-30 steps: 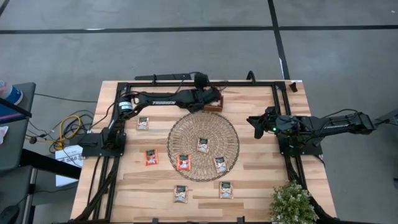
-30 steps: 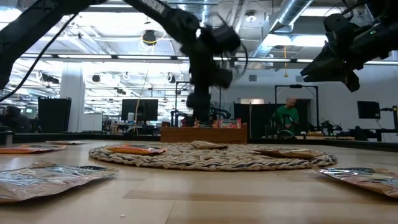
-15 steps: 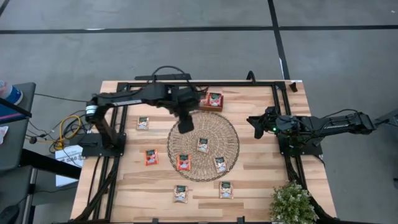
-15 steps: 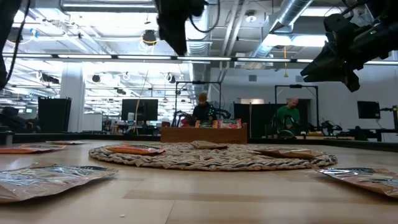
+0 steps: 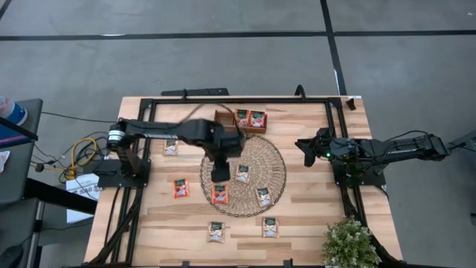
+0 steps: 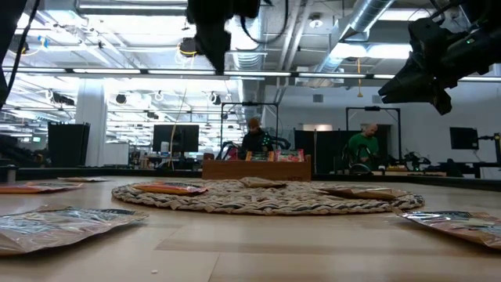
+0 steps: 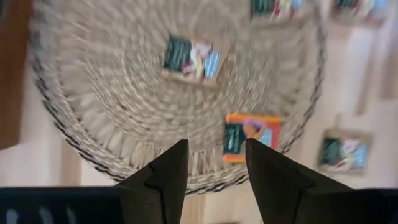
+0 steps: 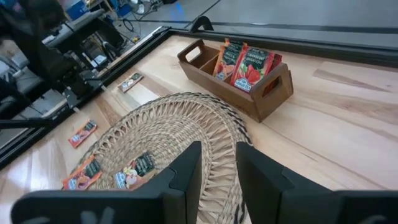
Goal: Pick & Place Tea
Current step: Put the orange tea bag into the middle section of the wooden organizer
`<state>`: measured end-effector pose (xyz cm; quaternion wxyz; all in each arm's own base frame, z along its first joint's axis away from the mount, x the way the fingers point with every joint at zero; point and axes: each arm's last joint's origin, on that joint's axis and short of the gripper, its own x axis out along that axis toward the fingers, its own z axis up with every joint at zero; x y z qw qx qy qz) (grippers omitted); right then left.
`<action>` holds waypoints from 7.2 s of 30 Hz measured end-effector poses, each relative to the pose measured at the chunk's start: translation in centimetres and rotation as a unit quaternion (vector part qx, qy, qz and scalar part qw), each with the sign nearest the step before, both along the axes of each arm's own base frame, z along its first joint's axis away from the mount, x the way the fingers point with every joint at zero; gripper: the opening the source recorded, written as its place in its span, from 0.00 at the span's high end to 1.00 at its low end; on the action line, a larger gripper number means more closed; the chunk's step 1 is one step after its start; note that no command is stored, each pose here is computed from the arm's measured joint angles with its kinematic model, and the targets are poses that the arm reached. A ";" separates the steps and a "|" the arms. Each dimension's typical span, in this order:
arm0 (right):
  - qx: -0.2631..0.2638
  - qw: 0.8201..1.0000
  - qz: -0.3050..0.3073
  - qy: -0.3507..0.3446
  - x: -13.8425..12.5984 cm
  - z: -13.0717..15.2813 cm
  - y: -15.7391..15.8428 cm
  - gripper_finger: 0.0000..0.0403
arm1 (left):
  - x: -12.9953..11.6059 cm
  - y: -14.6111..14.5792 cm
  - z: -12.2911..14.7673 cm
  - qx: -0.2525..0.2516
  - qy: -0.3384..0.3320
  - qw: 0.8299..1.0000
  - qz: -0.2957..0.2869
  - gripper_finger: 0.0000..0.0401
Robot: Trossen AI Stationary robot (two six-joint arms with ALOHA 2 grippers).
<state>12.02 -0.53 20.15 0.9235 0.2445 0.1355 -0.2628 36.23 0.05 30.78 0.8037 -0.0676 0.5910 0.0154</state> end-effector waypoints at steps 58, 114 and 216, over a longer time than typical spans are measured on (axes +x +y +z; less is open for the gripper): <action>-0.006 1.000 0.018 0.021 -0.1 -0.3 0.1 0.77 | 0.2 -5.1 -15.1 0.032 0.085 0.996 -0.026 0.70; -0.006 1.000 0.018 0.021 -0.1 -0.3 0.1 0.77 | 0.7 -4.7 -9.1 0.100 0.090 0.990 -0.043 1.00; 0.007 1.000 0.011 0.028 -0.2 -0.5 0.1 0.77 | 6.9 19.5 -8.7 0.328 0.029 0.933 -0.143 1.00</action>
